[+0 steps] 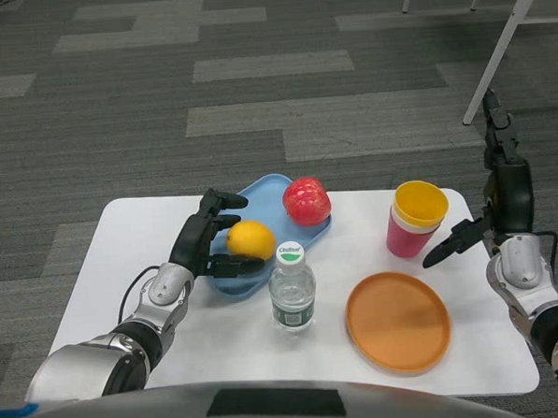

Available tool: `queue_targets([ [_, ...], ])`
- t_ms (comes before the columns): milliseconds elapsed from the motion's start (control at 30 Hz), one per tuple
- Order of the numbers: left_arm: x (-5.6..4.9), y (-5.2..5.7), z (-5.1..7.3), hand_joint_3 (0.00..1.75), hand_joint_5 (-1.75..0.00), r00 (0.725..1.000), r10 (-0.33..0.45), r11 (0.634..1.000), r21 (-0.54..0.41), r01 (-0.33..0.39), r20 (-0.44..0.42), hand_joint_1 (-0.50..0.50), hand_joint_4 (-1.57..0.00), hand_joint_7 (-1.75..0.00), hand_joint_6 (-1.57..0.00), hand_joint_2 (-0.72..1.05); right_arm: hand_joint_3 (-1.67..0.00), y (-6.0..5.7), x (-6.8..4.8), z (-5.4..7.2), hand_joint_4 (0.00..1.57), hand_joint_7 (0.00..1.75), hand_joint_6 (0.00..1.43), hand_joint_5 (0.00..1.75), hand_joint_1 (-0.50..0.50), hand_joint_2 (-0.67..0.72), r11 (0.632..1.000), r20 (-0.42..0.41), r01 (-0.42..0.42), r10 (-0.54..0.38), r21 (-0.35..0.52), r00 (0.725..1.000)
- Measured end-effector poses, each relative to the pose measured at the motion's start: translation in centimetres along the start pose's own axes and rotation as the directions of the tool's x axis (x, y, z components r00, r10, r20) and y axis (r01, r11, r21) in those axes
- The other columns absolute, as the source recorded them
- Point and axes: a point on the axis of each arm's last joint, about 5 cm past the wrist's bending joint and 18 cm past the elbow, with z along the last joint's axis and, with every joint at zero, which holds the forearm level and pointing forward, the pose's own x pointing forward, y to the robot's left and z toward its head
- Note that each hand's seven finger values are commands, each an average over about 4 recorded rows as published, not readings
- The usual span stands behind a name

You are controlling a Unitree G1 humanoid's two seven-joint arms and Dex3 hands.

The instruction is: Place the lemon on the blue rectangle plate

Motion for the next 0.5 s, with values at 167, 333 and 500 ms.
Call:
queue_targets([
  [167, -0.13, 0.02, -0.03, 0.09, -0.41, 1.0, 0.025, 1.0, -0.003, -0.025, 0.015, -0.5, 0.0, -0.75, -0.1, -0.02, 0.0, -0.01, -0.01, -0.01, 0.0, 0.0, 0.0, 0.0, -0.46, 0.66, 1.0, -0.001, 0.0, 0.0, -0.001, 1.0],
  [333, -0.29, 0.28, -0.01, 0.09, -0.31, 0.995, 0.084, 0.996, -0.032, -0.082, 0.047, -0.5, 0.0, -0.7, -0.1, -0.19, 0.0, -0.01, -0.02, -0.03, 0.0, 0.0, 0.0, 0.0, -0.46, 0.66, 1.0, -0.002, 0.0, 0.0, -0.001, 1.0],
  [500, -0.67, 0.7, 0.04, 0.09, -0.31, 0.981, 0.165, 0.984, -0.078, -0.157, 0.103, -0.5, 0.0, -0.7, -0.08, -0.26, 0.0, 0.01, -0.02, -0.04, 0.0, 0.0, 0.0, 0.0, -0.46, 0.66, 1.0, -0.003, 0.001, -0.001, -0.001, 1.0],
])
